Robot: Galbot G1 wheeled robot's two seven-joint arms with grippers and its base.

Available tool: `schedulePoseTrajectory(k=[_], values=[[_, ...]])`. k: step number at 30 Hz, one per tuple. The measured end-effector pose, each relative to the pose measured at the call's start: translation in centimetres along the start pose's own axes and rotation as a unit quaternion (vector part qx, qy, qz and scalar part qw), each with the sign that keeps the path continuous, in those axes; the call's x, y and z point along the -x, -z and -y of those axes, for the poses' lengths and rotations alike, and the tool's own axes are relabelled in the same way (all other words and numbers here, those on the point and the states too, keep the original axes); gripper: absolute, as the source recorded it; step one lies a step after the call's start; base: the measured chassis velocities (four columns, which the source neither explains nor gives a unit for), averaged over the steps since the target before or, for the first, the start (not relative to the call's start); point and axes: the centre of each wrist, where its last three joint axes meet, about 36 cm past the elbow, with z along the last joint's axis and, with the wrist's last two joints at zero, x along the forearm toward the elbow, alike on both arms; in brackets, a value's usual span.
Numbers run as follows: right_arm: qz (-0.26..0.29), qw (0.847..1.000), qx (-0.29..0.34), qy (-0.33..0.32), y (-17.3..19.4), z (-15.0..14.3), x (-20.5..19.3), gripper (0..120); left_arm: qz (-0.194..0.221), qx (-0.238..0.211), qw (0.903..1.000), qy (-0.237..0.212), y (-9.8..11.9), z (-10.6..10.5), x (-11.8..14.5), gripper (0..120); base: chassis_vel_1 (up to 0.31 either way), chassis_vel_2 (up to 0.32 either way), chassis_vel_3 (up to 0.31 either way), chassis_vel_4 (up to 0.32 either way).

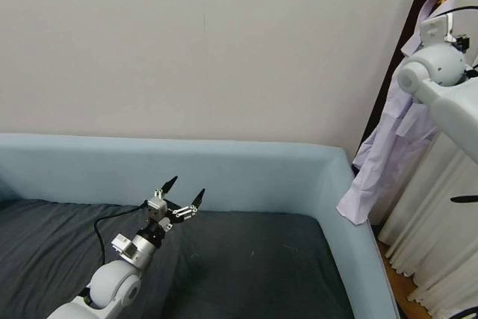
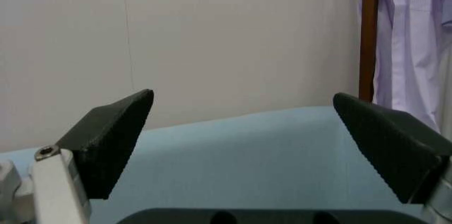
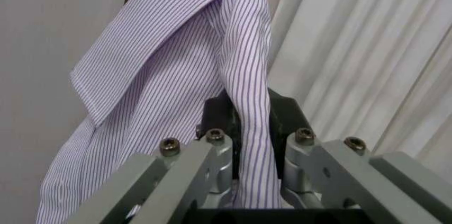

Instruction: Pick up the clothes from the sofa and hang them on the clothes hanger.

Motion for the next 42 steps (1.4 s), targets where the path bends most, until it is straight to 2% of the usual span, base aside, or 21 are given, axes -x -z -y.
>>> schedulePoseTrajectory(k=[5,16,24,32,36,37,39,41,42], values=[[-0.029,0.999,0.029,-0.001,2.0,-0.9,0.5,8,0.001,0.000,1.0000,0.001,-0.2,-0.1,-0.1,100,0.000,0.000,0.000,0.000],[-0.062,0.996,0.054,-0.018,3.0,-0.6,2.7,8,0.010,-0.005,0.9999,0.005,-0.5,0.1,0.1,100,0.000,0.000,0.000,0.000],[-0.065,0.996,0.052,-0.020,2.5,-0.8,3.0,8,0.009,-0.008,0.9999,0.007,-0.7,0.5,-0.5,100,0.000,0.000,0.000,0.000],[-0.063,0.997,0.051,0.001,0.8,-0.7,1.4,8,0.006,-0.006,0.9999,0.006,-0.3,0.7,-1.5,100,0.000,0.000,0.000,0.000],[-0.034,0.996,0.056,0.054,-0.7,0.4,-1.1,22,0.002,-0.006,0.9999,0.009,-0.4,0.9,-2.3,100,0.000,0.000,0.000,0.000],[-0.034,0.996,0.056,0.054,-0.7,0.4,-1.1,22,0.002,-0.006,0.9999,0.009,-0.4,0.9,-2.3,100,0.000,0.000,0.000,0.000],[0.007,0.994,0.074,0.081,-2.2,1.3,-2.0,30,0.000,-0.009,0.9999,0.013,-0.6,1.2,-2.9,100,0.000,0.000,0.000,0.000],[0.069,0.982,0.118,0.132,-4.0,2.0,-3.1,39,0.001,-0.020,0.9995,0.024,-0.6,1.9,-3.5,100,0.000,0.000,0.000,0.000],[0.069,0.982,0.118,0.132,-4.0,2.0,-3.1,39,0.001,-0.020,0.9995,0.024,-0.6,1.9,-3.5,100,0.000,0.000,0.000,0.000]])
